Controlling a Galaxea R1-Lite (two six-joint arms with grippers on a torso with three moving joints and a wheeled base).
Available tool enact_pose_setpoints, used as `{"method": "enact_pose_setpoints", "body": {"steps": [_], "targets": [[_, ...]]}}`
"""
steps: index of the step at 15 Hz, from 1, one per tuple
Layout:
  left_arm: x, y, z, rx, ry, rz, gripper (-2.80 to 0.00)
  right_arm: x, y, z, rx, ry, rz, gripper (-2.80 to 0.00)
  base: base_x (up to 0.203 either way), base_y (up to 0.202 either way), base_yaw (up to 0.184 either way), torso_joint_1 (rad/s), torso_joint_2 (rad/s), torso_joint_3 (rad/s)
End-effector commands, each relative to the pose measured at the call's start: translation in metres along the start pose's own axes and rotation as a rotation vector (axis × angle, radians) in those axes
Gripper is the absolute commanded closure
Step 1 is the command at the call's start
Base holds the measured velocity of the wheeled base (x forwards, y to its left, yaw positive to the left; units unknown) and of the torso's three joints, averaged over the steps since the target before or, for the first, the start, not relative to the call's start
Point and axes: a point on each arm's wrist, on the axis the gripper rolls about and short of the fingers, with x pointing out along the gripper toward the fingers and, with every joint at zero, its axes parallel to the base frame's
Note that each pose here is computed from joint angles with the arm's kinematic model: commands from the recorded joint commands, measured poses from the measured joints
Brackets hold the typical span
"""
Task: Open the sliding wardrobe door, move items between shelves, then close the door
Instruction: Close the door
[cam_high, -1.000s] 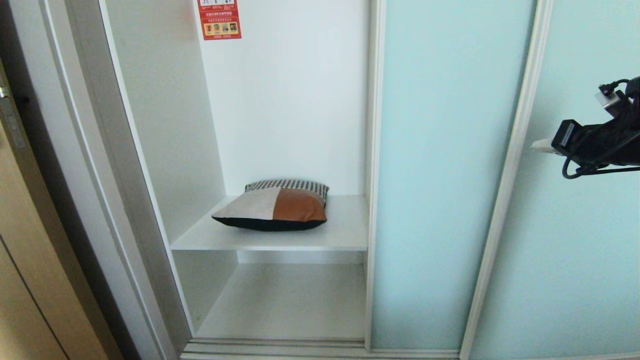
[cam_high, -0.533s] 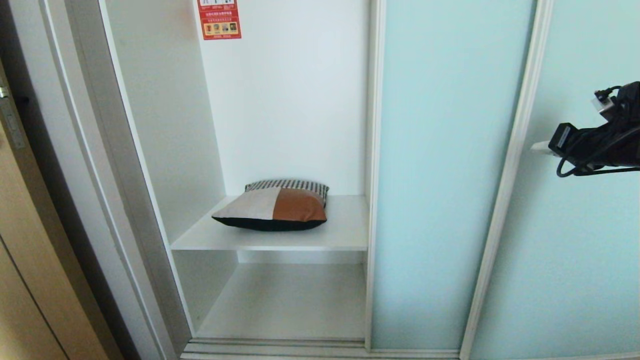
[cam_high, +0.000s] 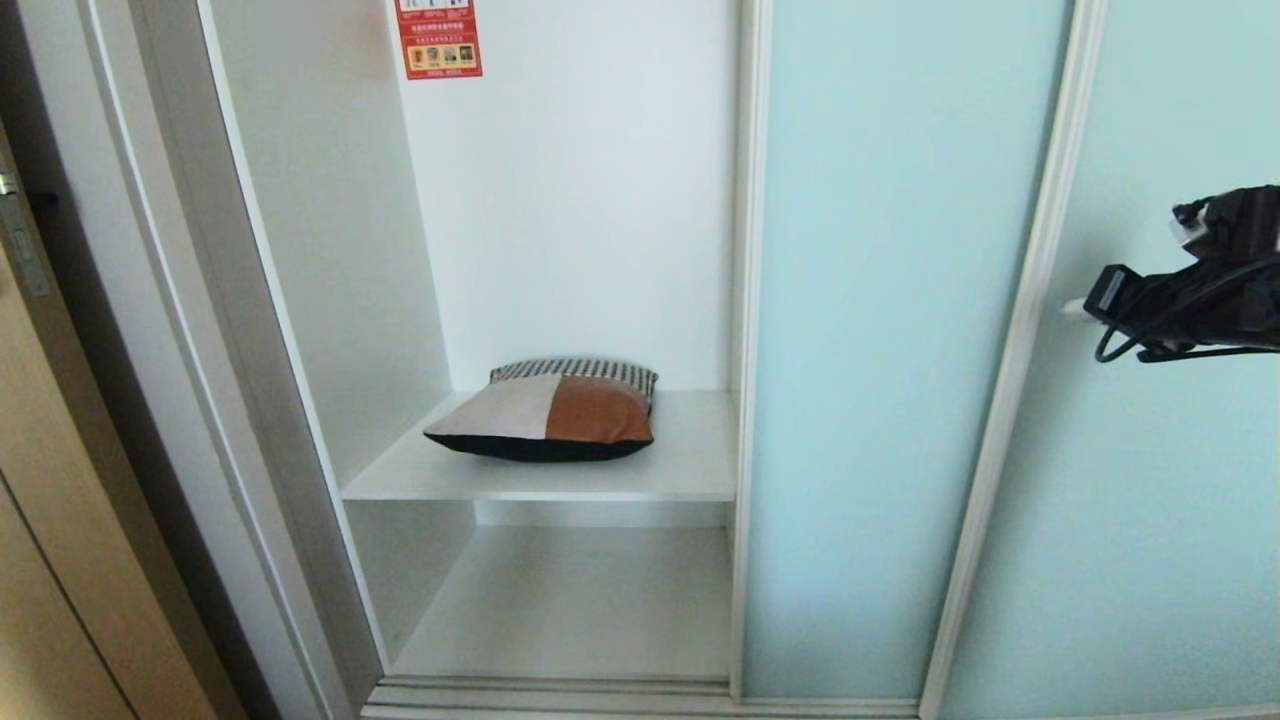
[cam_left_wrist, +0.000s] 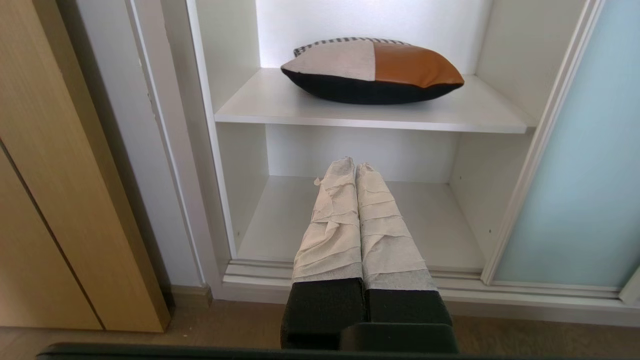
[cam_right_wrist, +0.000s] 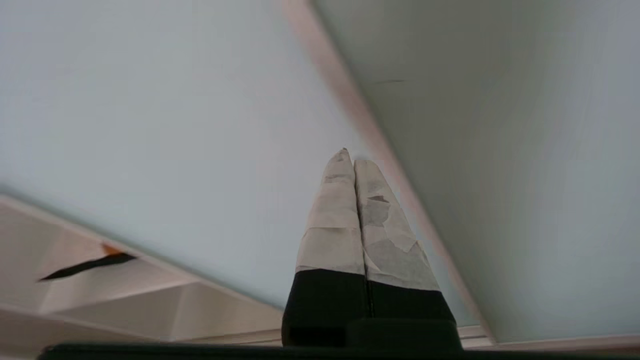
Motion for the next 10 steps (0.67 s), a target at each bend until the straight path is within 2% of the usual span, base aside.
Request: {"method": "enact_pose_setpoints", "body": {"steps": [1, 4, 10], "targets": [[0.0, 0.0, 0.0, 0.0, 0.002, 0.0, 0.0, 0.013, -0.005, -0.004, 0.006, 0.011, -0.002, 0.0, 0.0, 0.0, 0.0, 0.0, 0.0, 0.0], [0.0, 0.0, 0.0, 0.0, 0.002, 0.0, 0.0, 0.02, -0.005, 0.002, 0.024, -0.014, 0.006, 0.0, 0.0, 0.0, 0.0, 0.0, 0.0, 0.0], [0.0, 0.0, 0.0, 0.0, 0.002, 0.0, 0.0, 0.039, -0.01, -0.003, 0.033, -0.008, 0.008, 0.0, 0.0, 0.0, 0.0, 0.0, 0.0, 0.0]]}}
